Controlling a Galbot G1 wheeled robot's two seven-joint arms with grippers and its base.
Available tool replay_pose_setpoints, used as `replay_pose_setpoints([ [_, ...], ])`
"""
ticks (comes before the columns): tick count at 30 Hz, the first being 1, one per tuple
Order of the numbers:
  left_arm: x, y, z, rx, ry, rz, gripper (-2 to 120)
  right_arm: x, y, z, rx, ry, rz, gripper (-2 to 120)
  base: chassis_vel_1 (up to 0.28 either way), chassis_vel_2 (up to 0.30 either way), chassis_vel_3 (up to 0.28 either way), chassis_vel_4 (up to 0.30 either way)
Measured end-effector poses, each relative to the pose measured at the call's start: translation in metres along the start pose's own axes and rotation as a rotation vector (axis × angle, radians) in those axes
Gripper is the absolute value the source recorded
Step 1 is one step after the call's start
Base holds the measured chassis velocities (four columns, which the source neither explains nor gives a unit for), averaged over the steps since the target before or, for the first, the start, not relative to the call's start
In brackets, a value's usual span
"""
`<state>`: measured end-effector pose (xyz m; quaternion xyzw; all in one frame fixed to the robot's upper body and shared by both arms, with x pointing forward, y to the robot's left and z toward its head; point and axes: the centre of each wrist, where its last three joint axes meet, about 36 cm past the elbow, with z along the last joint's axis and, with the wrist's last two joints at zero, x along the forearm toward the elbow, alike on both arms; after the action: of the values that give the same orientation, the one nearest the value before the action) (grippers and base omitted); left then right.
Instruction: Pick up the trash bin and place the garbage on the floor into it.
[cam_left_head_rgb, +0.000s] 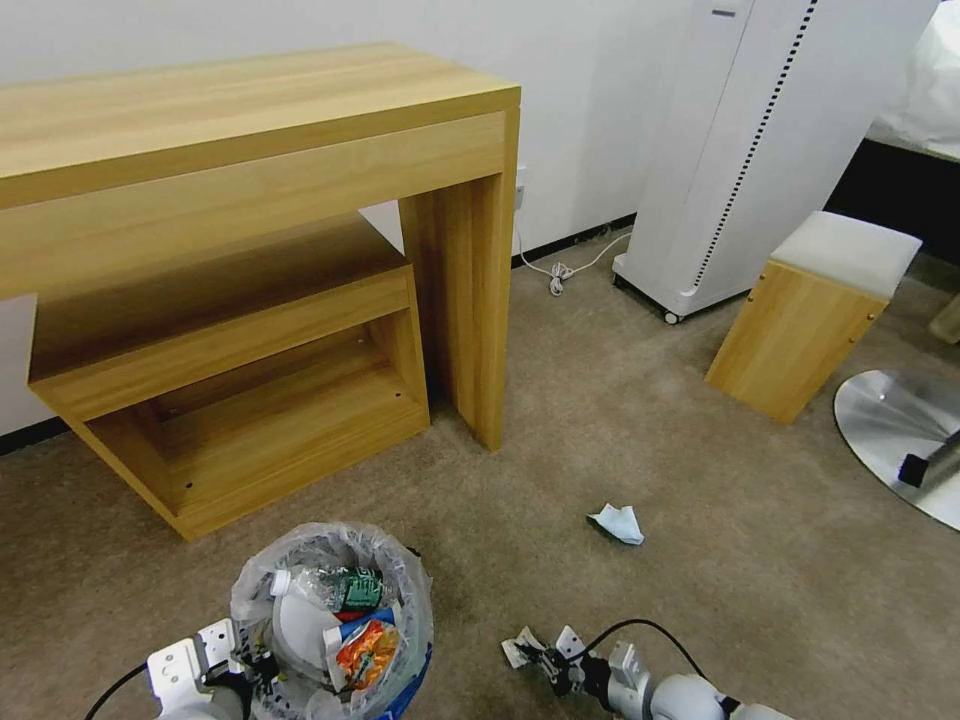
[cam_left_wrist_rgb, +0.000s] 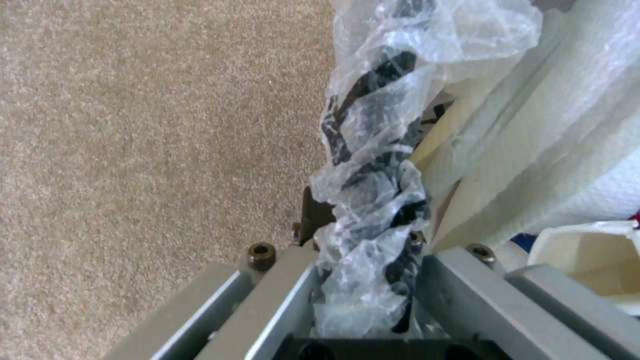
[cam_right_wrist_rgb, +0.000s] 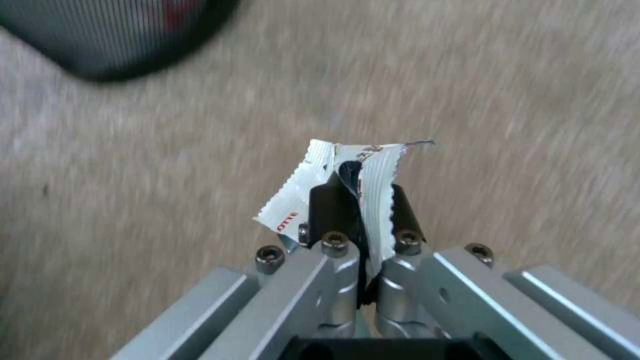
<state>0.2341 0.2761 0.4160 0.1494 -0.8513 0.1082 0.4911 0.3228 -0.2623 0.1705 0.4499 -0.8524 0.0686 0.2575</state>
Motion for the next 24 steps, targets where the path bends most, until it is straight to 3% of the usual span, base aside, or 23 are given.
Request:
replay_pose_setpoints([
  [5, 0.0, 0.002, 0.001, -0.001, 0.007, -0.001, 0, -0.001, -0.012, -0.027, 0.044, -0.094, -0.007, 0, 0.0, 0.0, 0.0, 0.0],
  [7, 0.002, 0.006, 0.0, 0.0, 0.008, -0.003, 0, -0.003, -0.036, -0.062, 0.127, -0.251, -0.061, 0, 0.0, 0.0, 0.0, 0.0],
  [9, 0.003, 0.007, -0.001, 0.0, 0.008, -0.003, 0, -0.004, -0.041, -0.07, 0.142, -0.291, -0.077, 0, 0.0, 0.0, 0.0, 0.0],
  [11, 0.006, 0.011, -0.003, -0.001, 0.007, -0.002, 0, -0.007, -0.054, -0.116, 0.155, -0.45, -0.163, 0, 0.0, 0.0, 0.0, 0.0],
  [12, 0.006, 0.011, -0.003, -0.001, 0.007, -0.002, 0, -0.007, -0.054, -0.116, 0.155, -0.45, -0.163, 0, 0.0, 0.0, 0.0, 0.0],
  [14, 0.008, 0.013, -0.005, -0.003, 0.006, -0.003, 0, -0.01, -0.06, -0.155, 0.139, -0.55, -0.224, 0, 0.0, 0.0, 0.0, 0.0],
  [19, 0.011, 0.013, -0.007, -0.002, 0.004, 0.001, 0, -0.016, -0.063, -0.193, 0.135, -0.635, -0.328, 0, 0.0, 0.0, 0.0, 0.0],
  [24, 0.013, 0.011, -0.009, 0.004, 0.004, 0.003, 0, -0.035, -0.04, -0.211, 0.079, -0.655, -0.457, 0, 0.0, 0.0, 0.0, 0.0],
])
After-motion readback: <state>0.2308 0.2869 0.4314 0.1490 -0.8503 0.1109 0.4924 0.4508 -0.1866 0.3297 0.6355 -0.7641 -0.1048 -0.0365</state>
